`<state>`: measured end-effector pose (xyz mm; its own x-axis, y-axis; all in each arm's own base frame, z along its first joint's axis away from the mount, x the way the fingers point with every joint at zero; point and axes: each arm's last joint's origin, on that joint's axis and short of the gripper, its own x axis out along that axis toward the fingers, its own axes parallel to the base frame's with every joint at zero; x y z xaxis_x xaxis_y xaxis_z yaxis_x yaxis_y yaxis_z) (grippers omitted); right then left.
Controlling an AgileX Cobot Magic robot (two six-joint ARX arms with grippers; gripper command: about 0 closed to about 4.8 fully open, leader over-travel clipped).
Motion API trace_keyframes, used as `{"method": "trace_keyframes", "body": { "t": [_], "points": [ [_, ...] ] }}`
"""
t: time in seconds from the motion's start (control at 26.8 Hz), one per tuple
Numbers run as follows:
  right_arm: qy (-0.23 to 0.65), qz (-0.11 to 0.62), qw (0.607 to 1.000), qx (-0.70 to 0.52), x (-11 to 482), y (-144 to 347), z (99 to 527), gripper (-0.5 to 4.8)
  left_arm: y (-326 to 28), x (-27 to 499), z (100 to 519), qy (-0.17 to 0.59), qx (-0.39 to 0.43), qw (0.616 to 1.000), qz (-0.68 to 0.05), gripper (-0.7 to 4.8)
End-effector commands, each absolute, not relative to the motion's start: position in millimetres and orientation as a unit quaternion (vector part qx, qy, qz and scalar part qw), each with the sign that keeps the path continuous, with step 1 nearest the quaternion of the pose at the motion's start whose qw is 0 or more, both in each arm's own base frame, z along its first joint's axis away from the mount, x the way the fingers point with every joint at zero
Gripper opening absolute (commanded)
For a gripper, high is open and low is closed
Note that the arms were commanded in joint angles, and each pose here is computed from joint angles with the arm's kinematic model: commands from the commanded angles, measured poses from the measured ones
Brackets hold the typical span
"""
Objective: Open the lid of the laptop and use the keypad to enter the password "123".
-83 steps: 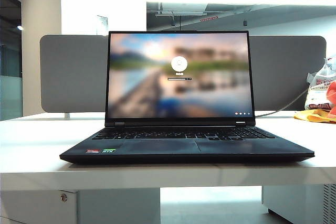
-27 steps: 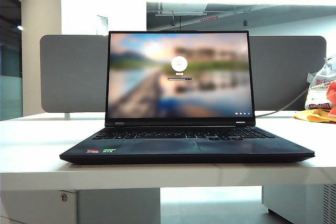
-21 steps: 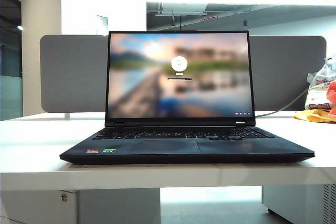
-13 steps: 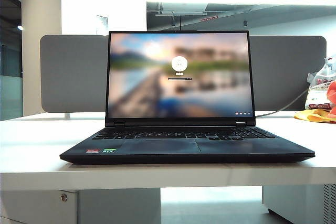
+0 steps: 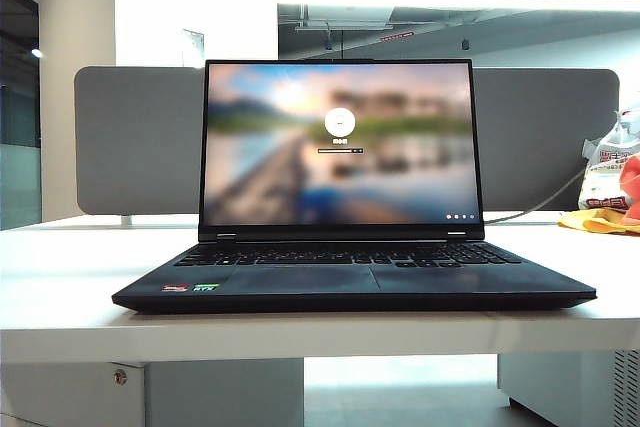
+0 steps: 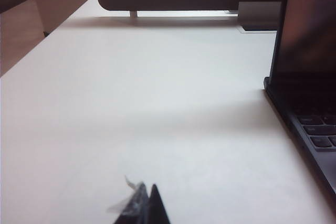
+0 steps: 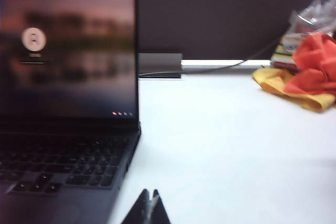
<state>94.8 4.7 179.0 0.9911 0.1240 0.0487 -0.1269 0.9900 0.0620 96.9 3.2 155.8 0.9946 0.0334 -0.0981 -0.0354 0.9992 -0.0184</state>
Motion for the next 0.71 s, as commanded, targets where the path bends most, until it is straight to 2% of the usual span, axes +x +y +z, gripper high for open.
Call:
{"method": "trace_keyframes", "body": {
  "t": [0.04,0.45,0.71],
  "points": [
    [-0.032,0.055,0.997,0.05,96.5,3.0,174.4,-0.05,3.2,97.0,156.3,0.046,-0.008,0.999,0.015,-0.05],
    [0.013,-0.036,0.999,0.036,97.3,-6.6,162.0,-0.05,3.2,97.0,156.3,0.046,-0.008,0.999,0.015,-0.05],
    [0.044,-0.033,0.998,0.007,97.0,-6.3,156.4,-0.05,3.2,97.0,156.4,0.046,-0.008,0.999,0.015,-0.05]
  ]
}}
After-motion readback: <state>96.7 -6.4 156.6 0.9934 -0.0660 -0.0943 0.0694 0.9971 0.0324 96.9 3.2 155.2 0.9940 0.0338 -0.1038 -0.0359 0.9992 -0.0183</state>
